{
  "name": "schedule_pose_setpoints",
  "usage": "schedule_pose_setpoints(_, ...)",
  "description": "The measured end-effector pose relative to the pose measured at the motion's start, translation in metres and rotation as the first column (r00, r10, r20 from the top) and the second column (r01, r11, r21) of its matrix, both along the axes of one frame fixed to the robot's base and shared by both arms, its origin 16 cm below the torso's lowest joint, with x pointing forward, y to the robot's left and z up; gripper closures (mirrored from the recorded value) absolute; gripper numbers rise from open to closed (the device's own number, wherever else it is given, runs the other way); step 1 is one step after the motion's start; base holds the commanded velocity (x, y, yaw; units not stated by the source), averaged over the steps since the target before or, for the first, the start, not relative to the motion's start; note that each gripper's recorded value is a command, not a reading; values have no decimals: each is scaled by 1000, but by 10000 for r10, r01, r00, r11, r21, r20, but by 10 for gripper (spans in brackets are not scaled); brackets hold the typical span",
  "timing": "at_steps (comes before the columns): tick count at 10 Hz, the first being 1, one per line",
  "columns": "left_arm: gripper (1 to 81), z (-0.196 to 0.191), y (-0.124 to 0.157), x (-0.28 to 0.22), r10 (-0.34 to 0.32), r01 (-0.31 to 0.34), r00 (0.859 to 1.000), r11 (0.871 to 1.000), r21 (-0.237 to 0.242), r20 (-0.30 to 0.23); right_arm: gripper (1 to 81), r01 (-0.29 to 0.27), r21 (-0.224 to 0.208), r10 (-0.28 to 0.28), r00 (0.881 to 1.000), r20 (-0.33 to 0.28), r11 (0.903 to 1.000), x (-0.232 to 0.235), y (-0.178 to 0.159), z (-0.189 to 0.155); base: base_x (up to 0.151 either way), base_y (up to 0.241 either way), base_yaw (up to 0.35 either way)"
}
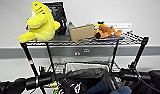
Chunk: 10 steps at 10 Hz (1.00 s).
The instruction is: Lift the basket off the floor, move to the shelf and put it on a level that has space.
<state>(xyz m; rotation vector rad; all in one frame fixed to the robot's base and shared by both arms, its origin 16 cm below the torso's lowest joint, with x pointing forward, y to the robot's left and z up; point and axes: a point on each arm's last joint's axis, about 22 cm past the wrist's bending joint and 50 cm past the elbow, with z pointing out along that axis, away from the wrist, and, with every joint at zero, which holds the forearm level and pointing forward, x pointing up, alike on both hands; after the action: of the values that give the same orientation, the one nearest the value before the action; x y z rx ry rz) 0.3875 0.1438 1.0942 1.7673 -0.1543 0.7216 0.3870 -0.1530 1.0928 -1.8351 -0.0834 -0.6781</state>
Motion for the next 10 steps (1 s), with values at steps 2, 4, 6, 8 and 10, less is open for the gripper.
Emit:
schedule_pose_setpoints(2, 811, 1, -2, 21, 98, -99, 9999, 9999, 121, 73, 811, 130, -73, -129, 9999, 107, 9999, 21, 3, -1, 0, 0, 0)
schedule_pose_setpoints(4, 811, 13, -2, 49, 362, -363, 9992, 9993, 51, 177, 811, 362, -173, -360, 9993, 116, 9992, 43, 2, -5, 0, 0, 0)
schedule_pose_setpoints(6, 811, 5, 2, 71, 679, -679, 9977, 9975, 178, -38, 811, 529, -257, -526, 9985, 137, 9983, 62, 3, -8, 0, 0, 0)
schedule_pose_setpoints(8, 811, -5, 7, 95, 1001, -996, 9949, 9944, 360, -119, 811, 816, -294, -813, 9966, 120, 9962, 83, 1, -9, 0, 0, 0)
schedule_pose_setpoints(10, 811, -7, 10, 119, 1316, -1313, 9913, 9902, 467, -43, 811, 1080, -528, -1073, 9941, 159, 9927, 112, 1, -12, 0, 0, 0)
